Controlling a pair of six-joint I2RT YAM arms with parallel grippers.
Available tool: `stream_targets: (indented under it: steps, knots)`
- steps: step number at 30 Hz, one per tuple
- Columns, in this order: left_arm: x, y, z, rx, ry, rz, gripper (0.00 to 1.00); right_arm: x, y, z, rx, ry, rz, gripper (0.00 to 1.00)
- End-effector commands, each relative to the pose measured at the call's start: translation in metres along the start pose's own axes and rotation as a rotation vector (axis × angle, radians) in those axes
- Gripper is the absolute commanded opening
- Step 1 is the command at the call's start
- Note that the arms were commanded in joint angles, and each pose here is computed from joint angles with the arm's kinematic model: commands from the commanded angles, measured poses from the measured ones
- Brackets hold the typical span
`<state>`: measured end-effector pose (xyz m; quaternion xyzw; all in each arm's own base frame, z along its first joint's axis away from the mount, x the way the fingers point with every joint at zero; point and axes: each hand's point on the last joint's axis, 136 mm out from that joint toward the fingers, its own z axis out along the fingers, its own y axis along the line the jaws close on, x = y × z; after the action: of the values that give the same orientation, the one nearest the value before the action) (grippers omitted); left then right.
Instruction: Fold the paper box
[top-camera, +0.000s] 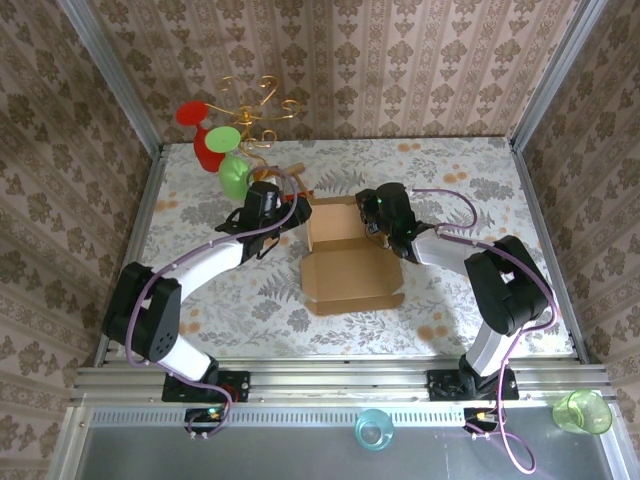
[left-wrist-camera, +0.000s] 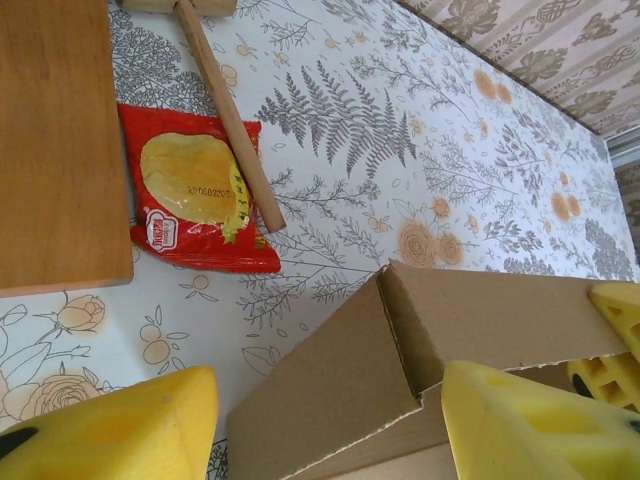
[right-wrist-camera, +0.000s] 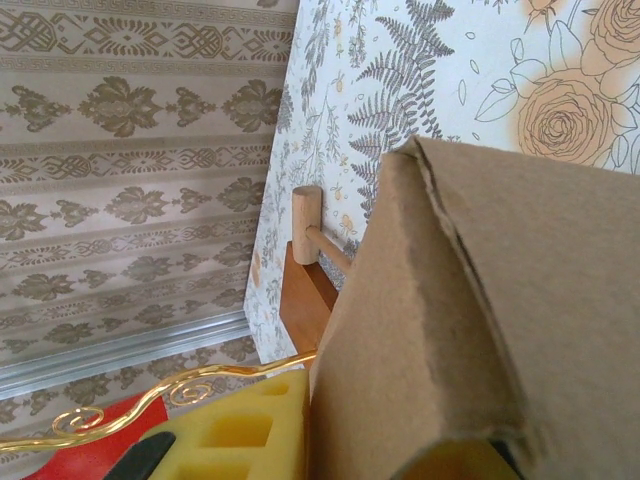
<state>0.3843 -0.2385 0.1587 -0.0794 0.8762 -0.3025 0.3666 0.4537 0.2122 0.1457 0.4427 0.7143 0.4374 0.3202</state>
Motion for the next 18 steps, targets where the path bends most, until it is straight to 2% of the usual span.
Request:
stream_targets:
  steps: [1,10,14,18]
  knots:
    - [-0.021,-0.019,-0.02,0.062,-0.068,-0.034,0.61,-0.002,-0.014,-0.003,0.035,-0.008,0.0,0.16]
    - [-0.008,-0.024,0.0,0.102,0.011,-0.057,0.52,-0.002,-0.014,-0.003,0.03,-0.005,0.003,0.15]
    - [0.0,-0.021,0.008,0.114,0.027,-0.075,0.31,-0.002,-0.015,-0.004,0.031,-0.005,0.001,0.15]
    - [0.005,-0.018,0.01,0.11,0.036,-0.078,0.2,-0.002,-0.015,-0.005,0.031,-0.007,0.001,0.14]
